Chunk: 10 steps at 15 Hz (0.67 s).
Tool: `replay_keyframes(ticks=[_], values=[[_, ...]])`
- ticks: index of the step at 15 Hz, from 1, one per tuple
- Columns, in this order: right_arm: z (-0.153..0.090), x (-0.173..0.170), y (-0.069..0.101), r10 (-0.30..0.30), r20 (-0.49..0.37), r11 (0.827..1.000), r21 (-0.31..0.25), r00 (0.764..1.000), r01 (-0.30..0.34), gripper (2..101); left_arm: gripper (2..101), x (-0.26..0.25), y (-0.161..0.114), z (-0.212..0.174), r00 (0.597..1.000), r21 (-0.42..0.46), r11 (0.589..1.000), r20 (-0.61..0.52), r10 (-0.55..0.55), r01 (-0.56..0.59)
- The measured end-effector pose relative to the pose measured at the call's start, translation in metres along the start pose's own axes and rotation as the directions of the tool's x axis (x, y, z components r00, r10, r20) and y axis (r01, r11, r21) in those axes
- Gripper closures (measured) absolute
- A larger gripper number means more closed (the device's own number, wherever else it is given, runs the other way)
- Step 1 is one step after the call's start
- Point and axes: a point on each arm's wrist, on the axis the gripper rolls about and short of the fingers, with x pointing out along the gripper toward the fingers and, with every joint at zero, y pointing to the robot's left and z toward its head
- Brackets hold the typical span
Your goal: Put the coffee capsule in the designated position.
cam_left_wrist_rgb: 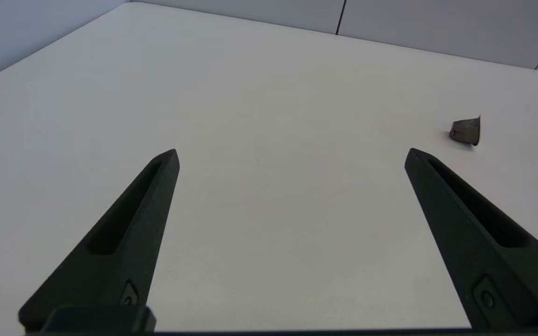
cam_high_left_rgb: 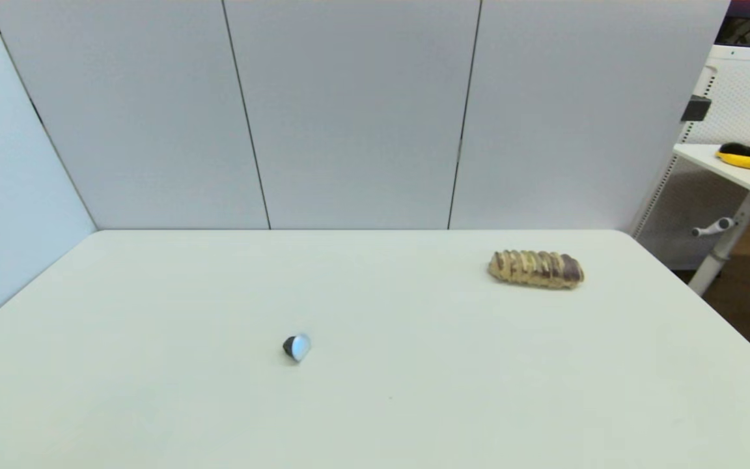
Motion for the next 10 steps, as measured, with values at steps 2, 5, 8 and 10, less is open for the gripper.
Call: replay_keyframes(ticks=[2, 5, 8, 10], values=[[0.000, 0.000, 0.000, 0.000, -0.002, 1.000, 0.000, 1.000, 0.000, 5.0, 5.4, 0.000, 0.000, 0.000, 1.000, 0.000, 1.000, 0.000, 0.000, 0.000], [-0.002, 0.000, 0.000, -0.004, -0.047, 1.000, -0.005, 0.999, 0.004, 5.0, 5.4, 0.000, 0.000, 0.000, 1.000, 0.000, 1.000, -0.001, 0.001, -0.001], [0.027, -0.003, 0.002, 0.001, -0.032, 1.000, -0.001, 0.999, -0.001, 5.0, 5.4, 0.000, 0.000, 0.000, 1.000, 0.000, 1.000, 0.000, 0.000, 0.000], [0.062, -0.004, 0.005, 0.016, 0.012, 1.000, 0.001, 1.000, -0.016, 5.0, 5.4, 0.000, 0.000, 0.000, 1.000, 0.000, 1.000, 0.000, 0.000, 0.000]])
